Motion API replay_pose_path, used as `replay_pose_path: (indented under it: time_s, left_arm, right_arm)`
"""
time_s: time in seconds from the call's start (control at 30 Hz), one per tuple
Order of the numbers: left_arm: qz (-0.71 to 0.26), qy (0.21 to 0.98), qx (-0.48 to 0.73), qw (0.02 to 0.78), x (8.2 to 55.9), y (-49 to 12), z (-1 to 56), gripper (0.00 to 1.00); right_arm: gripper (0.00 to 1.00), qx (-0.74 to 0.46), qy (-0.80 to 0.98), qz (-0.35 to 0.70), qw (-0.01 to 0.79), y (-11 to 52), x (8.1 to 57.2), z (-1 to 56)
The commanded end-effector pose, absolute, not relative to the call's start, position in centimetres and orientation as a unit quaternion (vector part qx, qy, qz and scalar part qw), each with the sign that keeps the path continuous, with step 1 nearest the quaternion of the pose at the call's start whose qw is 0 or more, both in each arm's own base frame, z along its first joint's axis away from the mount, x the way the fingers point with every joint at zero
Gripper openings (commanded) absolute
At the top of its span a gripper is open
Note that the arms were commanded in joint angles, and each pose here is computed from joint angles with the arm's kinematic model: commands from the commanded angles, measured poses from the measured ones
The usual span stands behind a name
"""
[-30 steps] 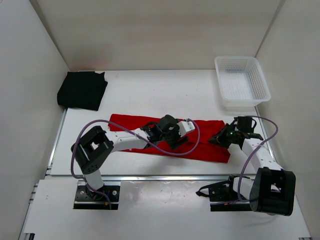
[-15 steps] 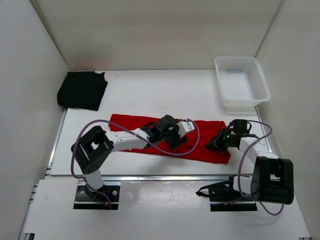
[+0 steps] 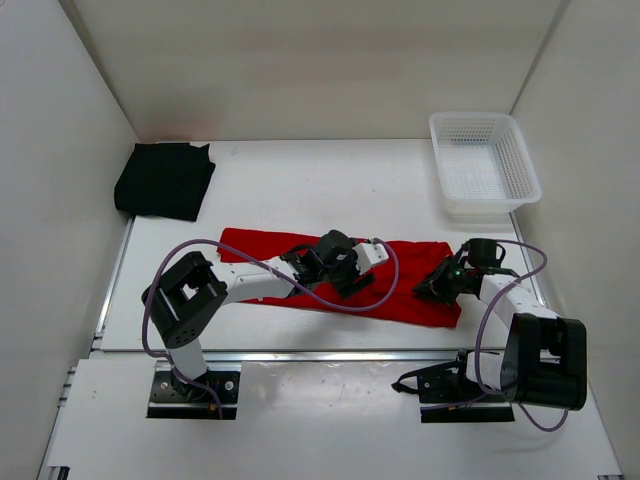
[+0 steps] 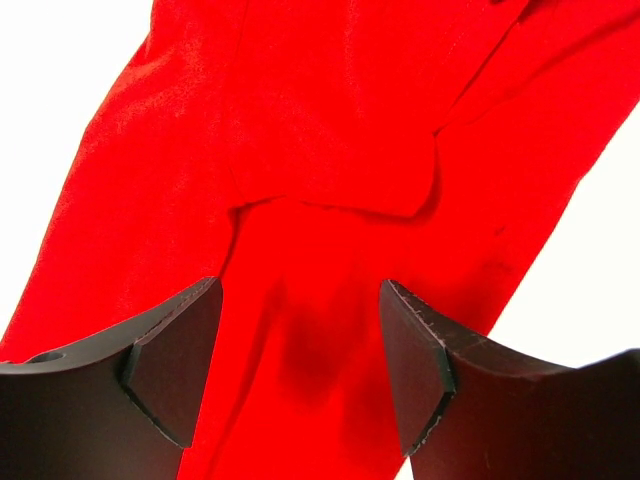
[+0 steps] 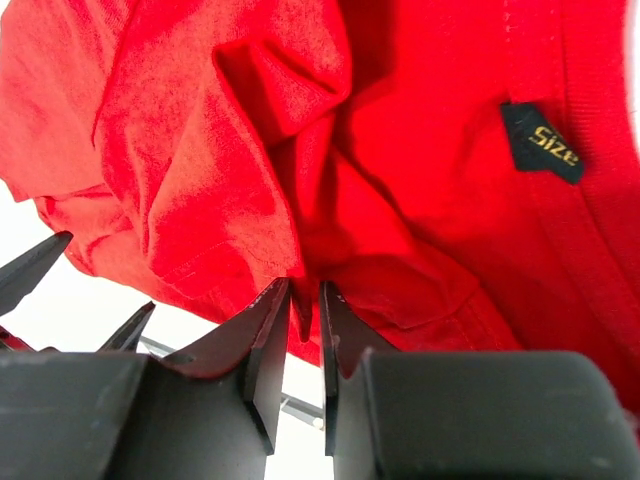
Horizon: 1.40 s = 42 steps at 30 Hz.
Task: Fold and stack the t-shirts
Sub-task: Fold the other side of the tshirt into a rectangle
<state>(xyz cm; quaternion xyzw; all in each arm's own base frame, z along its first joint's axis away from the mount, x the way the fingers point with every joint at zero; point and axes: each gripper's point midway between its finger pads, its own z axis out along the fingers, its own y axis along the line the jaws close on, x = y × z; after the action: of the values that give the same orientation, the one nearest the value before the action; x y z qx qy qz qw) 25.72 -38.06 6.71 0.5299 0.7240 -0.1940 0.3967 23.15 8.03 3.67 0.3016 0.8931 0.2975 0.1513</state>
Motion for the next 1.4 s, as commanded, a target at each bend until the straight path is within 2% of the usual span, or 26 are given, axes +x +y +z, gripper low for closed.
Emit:
replay_pose_path:
  time_s: [0.0, 0.37, 0.63, 0.83, 1.37]
  left_arm:
    - [-0.199, 0.714, 0.524, 0.419, 25.9, -38.1, 8.6, 0.75]
    - [-0.2, 0.714, 0.527, 0.416, 25.8, -38.0, 8.5, 0.75]
    - [-0.198, 0.716, 0.527, 0.413, 25.7, -37.8, 8.3, 0.75]
    - [-0.195, 0.717, 0.525, 0.415, 25.9, -37.8, 8.3, 0.75]
    - [-0.192, 0.721, 0.519, 0.416, 26.3, -37.1, 8.4, 0.75]
  right_arm:
    - [0.15, 0.284, 0.895, 0.296, 0.176, 8.0, 24.3, 4.4]
    - [0.0, 0.282, 0.894, 0.288, 0.198, 7.4, 25.0, 5.5]
    - [0.0, 0.293, 0.883, 0.297, 0.214, 6.5, 25.0, 8.3]
    - [0.0, 0.31, 0.885, 0.283, 0.201, 5.7, 23.3, 7.4]
    - [0.0, 0.32, 0.897, 0.214, 0.219, 2.8, 24.2, 6.5]
